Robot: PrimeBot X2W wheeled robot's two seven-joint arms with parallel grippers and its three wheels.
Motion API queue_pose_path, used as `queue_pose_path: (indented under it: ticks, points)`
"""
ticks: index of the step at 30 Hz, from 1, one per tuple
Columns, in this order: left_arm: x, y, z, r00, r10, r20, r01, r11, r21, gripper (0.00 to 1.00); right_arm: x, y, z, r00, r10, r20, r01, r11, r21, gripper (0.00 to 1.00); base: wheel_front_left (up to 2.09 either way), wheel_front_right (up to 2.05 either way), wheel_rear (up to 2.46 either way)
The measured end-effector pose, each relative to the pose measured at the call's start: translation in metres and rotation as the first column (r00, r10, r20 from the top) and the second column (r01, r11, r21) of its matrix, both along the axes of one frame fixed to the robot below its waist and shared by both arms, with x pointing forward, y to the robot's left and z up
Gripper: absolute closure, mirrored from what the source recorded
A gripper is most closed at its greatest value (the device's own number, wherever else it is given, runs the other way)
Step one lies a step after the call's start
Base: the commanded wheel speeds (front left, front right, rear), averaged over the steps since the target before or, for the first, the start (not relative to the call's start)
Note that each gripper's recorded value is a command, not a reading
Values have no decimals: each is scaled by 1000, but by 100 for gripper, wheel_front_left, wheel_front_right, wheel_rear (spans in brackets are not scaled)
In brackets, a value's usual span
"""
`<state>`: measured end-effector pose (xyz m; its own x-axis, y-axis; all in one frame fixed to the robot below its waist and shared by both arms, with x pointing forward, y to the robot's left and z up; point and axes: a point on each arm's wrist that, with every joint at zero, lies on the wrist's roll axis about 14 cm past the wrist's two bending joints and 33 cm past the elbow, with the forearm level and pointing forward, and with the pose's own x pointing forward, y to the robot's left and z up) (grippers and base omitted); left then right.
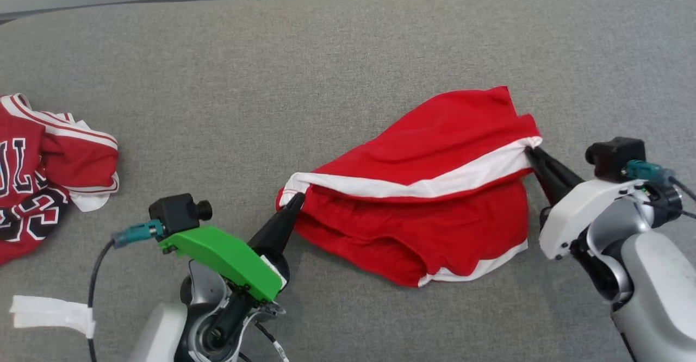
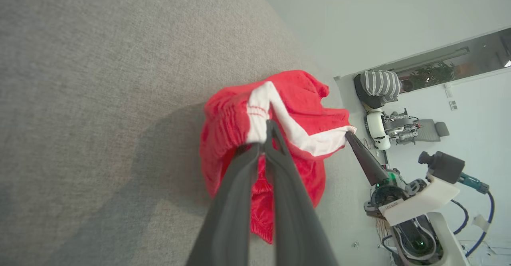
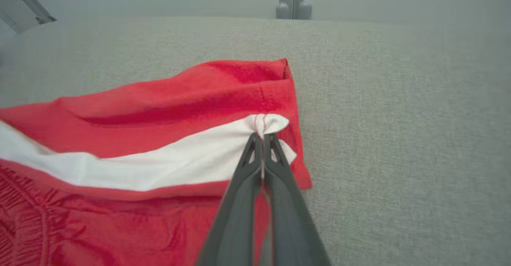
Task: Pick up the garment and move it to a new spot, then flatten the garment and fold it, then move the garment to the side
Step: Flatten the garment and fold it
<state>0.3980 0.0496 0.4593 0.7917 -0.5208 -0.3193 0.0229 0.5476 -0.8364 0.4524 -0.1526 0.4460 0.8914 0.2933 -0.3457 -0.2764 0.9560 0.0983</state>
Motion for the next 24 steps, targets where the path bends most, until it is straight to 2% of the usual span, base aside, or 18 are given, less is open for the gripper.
queue_pose_path:
  ticks: [7,10,15,19,21,24]
  points:
    - [0,8,69,974,-129,187,127,992,20,100,17,-28,85,980,-82,181,52,985,162,100,0,0,0]
    - [-3,15,91,948,-210,239,187,976,114,100,21,-44,125,958,-126,257,65,971,231,100,0,0,0]
    - [18,22,124,912,-315,264,262,940,220,100,43,-36,179,935,-96,341,-6,958,285,100,0,0,0]
    - [72,35,140,900,-351,259,248,900,358,100,86,-9,207,931,-46,363,-70,952,299,100,0,0,0]
    - [106,37,148,902,-345,259,225,888,401,100,117,-3,223,920,-63,387,-59,953,296,100,0,0,0]
    - [160,39,147,918,-313,242,171,866,470,100,162,0,254,880,-120,460,-18,958,285,100,0,0,0]
